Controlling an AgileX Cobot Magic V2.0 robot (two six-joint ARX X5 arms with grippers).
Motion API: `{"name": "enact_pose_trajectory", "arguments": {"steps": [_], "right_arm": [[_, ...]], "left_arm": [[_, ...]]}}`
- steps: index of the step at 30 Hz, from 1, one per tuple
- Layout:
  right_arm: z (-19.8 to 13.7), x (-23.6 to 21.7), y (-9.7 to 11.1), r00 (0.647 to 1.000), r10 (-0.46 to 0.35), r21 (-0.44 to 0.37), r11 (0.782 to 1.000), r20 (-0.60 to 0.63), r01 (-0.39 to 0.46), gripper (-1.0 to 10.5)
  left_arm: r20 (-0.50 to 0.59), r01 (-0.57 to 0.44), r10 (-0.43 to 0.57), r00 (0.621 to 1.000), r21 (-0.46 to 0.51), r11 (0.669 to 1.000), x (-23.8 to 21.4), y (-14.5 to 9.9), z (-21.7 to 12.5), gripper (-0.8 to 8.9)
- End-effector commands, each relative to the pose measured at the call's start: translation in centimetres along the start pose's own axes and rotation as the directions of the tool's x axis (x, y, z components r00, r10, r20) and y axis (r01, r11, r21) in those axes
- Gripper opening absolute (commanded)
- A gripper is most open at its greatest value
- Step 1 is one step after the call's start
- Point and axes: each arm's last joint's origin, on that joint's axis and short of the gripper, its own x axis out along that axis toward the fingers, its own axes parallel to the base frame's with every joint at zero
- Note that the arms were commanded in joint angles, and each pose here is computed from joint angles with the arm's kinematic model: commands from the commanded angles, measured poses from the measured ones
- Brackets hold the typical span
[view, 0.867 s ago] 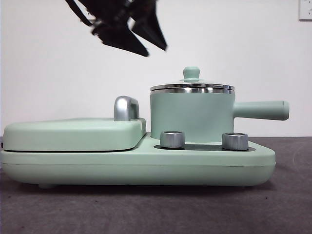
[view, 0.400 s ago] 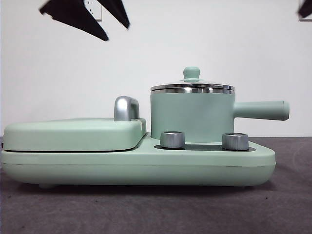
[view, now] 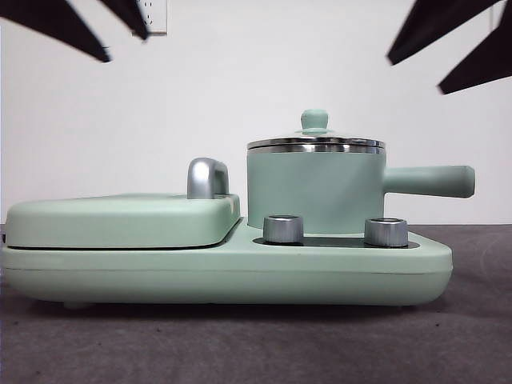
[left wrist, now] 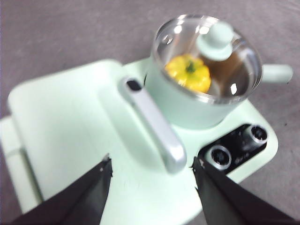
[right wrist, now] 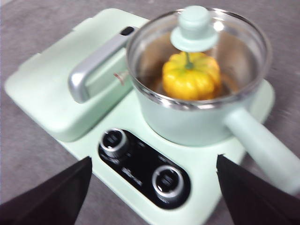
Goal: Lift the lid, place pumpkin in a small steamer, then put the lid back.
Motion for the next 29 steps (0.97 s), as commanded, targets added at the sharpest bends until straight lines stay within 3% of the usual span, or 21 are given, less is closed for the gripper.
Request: {"name": "enact_pose_trajectory", "arguments": {"steps": [1, 9, 18, 20, 21, 22, 29], "right_arm": [[0.7, 0.8, 0.1, 1.0, 0.022, -0.002, 1.0, 0.0, -0.022, 4.1], [2.8, 2.4, 0.4, 0.998, 0.055, -0.016, 0.998, -0.006, -0.055, 4.1], [3.0, 2.4, 0.4, 0.998, 0.057, -0.023, 0.998, 0.003, -0.057, 4.0], [3.0, 2.4, 0.4, 0.998, 0.058, -0.024, 0.998, 0.007, -0.057, 2.6], [3.0, 2.4, 0.4, 0.998, 0.057, -0.021, 0.998, 0.005, -0.057, 1.0], [3.0, 2.4, 0.4, 0.998, 0.057, -0.02, 0.998, 0.005, -0.057, 0.0], [3.0, 2.4, 0.5, 0.998, 0.059, -0.021, 0.998, 0.004, -0.059, 0.1]], "left_arm": [[0.013, -0.011, 0.011, 1.0, -0.035, 0.999, -0.8, 0.2, -1.3, 2.79], [0.067, -0.078, 0.087, 0.994, -0.123, 0.989, -3.2, 1.1, -5.2, 2.8], [0.086, -0.085, 0.092, 0.992, -0.085, 0.993, -3.8, 1.2, -5.3, 2.64], [0.11, -0.081, 0.09, 0.99, -0.084, 0.993, -3.8, 1.1, -5.0, 1.16], [0.124, -0.078, 0.088, 0.988, -0.084, 0.993, -3.8, 1.1, -4.9, -0.09], [0.135, -0.076, 0.086, 0.987, -0.081, 0.994, -3.8, 1.1, -4.8, 0.18], [0.154, -0.07, 0.081, 0.985, -0.077, 0.995, -4.0, 1.1, -4.7, 0.2]]}}
